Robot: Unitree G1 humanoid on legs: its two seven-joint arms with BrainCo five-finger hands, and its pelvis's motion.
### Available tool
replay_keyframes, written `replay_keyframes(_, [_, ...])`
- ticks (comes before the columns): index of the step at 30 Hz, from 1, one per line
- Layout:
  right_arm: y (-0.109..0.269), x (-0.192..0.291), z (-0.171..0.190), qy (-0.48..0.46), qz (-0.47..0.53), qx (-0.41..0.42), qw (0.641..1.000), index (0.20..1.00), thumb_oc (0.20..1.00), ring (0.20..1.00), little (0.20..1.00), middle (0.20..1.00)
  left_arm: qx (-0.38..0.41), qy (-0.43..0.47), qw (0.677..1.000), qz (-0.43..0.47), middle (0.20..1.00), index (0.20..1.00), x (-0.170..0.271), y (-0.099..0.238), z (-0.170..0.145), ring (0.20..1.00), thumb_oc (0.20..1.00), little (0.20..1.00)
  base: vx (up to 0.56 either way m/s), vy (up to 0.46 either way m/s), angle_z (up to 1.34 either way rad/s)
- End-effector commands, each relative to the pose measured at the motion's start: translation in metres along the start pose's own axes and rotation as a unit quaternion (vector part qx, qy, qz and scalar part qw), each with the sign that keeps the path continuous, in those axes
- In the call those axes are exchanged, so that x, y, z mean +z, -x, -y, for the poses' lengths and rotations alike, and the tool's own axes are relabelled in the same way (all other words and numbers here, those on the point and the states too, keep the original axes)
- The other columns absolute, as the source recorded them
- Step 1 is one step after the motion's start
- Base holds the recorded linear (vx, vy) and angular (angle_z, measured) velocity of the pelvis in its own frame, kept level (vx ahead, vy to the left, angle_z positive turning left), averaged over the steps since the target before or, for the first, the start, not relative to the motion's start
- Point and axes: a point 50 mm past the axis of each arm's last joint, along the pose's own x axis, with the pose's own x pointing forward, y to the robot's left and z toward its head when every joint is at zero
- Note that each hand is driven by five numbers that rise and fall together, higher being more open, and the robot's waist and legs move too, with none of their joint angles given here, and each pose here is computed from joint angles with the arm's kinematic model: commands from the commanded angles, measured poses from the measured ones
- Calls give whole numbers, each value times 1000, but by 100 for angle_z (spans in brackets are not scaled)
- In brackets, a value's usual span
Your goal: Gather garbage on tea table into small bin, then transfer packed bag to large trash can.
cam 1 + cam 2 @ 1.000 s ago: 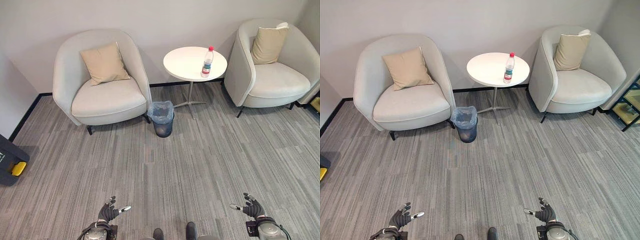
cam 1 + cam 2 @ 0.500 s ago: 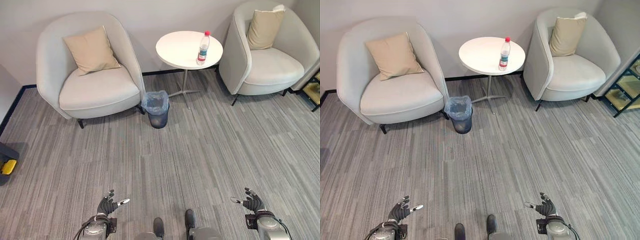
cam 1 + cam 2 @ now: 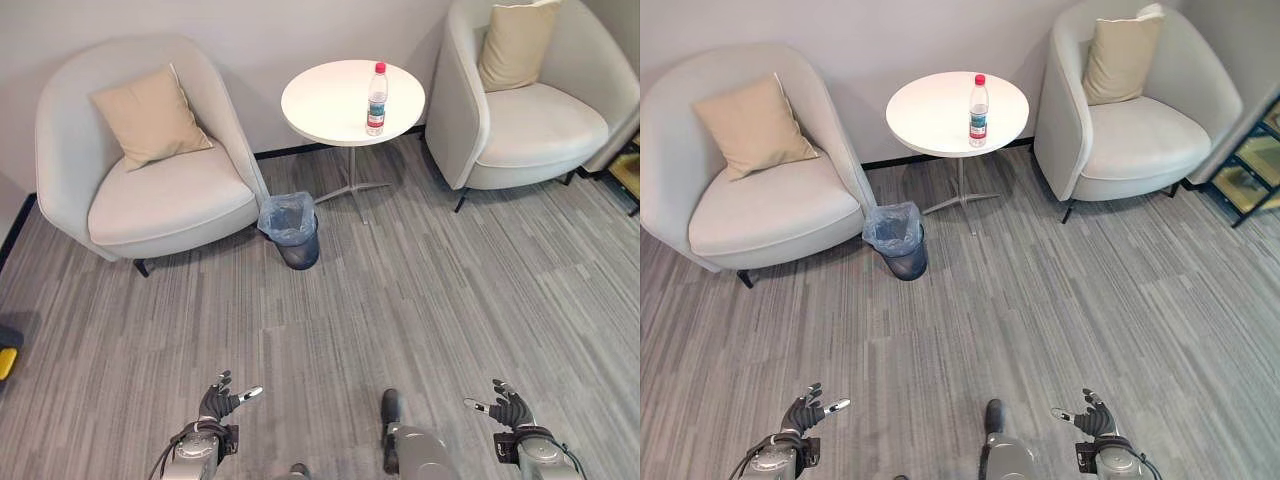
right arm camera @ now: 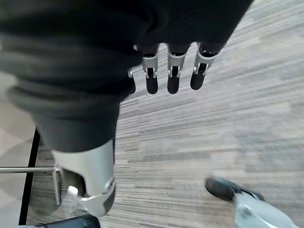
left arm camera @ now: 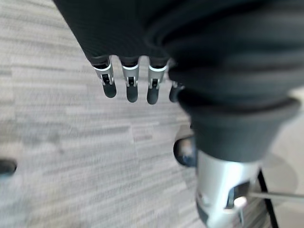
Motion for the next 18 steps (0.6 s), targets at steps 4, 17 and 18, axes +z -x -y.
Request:
replay_keyframes(4, [-7,27,13,-5,52,-25,998,1000,1000,1000,1000,1000,-12,0,998,58,1000,1000,33,-9,2,1000,1000,1000,172,-117,-15])
replay_keyframes(17, [-2,16,-1,2,37,-7,999,1000,1000,1000,1000,1000,3,-3,999,36,1000,1000,16,-2,-9,1000,1000,1000,382,50,-21])
replay_keyframes(18, [-1,16,-4,4,38,-4,999,1000,1000,1000,1000,1000,5,-3,999,34,1000,1000,14,-1,-10,1000,1000,1000,396,143,-40])
